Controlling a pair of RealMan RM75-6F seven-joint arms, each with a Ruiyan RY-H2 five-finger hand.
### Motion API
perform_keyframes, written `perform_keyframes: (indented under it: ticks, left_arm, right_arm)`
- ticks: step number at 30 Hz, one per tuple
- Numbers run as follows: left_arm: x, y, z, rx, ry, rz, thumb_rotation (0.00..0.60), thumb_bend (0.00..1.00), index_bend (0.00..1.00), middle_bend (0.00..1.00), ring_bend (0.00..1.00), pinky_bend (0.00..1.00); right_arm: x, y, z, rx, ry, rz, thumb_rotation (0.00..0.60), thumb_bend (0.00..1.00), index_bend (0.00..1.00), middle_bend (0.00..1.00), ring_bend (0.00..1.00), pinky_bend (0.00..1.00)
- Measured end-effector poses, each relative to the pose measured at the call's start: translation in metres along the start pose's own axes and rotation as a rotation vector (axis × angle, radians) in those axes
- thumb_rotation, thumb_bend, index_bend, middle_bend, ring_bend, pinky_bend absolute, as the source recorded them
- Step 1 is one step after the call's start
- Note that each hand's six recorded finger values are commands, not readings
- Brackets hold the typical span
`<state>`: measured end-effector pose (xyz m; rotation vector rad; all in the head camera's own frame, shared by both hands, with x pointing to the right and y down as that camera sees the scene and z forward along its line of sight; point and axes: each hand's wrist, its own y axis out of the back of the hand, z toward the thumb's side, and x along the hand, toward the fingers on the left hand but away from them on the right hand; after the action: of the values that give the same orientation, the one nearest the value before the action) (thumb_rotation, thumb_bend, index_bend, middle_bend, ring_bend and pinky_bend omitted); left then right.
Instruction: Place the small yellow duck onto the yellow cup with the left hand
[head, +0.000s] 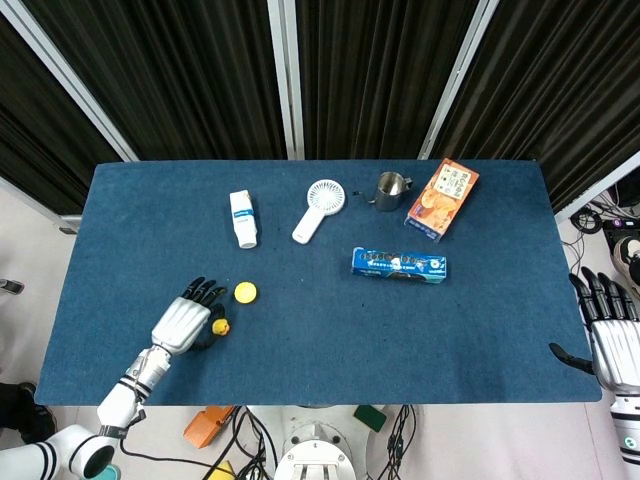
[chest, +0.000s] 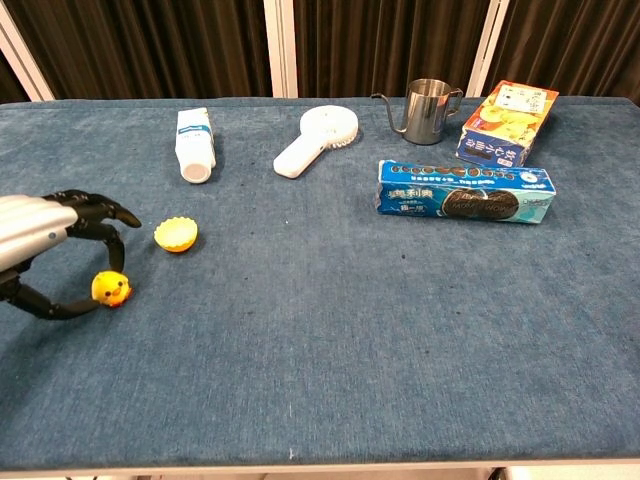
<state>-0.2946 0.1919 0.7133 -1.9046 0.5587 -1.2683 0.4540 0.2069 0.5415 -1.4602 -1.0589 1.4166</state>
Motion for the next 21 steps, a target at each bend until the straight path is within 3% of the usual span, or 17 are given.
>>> perform_keyframes:
  ticks: [11,21]
  left_arm:
    - [0.039,0.045,0.008,-0.032,-0.022,0.071,0.6,0.4,0.54,0.14,0.06,0.0]
    - [0.073,0.042,0.026,-0.002,-0.029,0.027,0.6,0.4,0.54,0.14,0.05,0.0]
  right_arm:
    - [0.002,0.001,0.0,-0.003,0.001,-0.009,0.6,0.15,0.0,0.0,0.0,0.13]
    - [0.005,0.001,-0.007,-0.007,-0.017,-0.009,0.6,0.15,0.0,0.0,0.0,0.13]
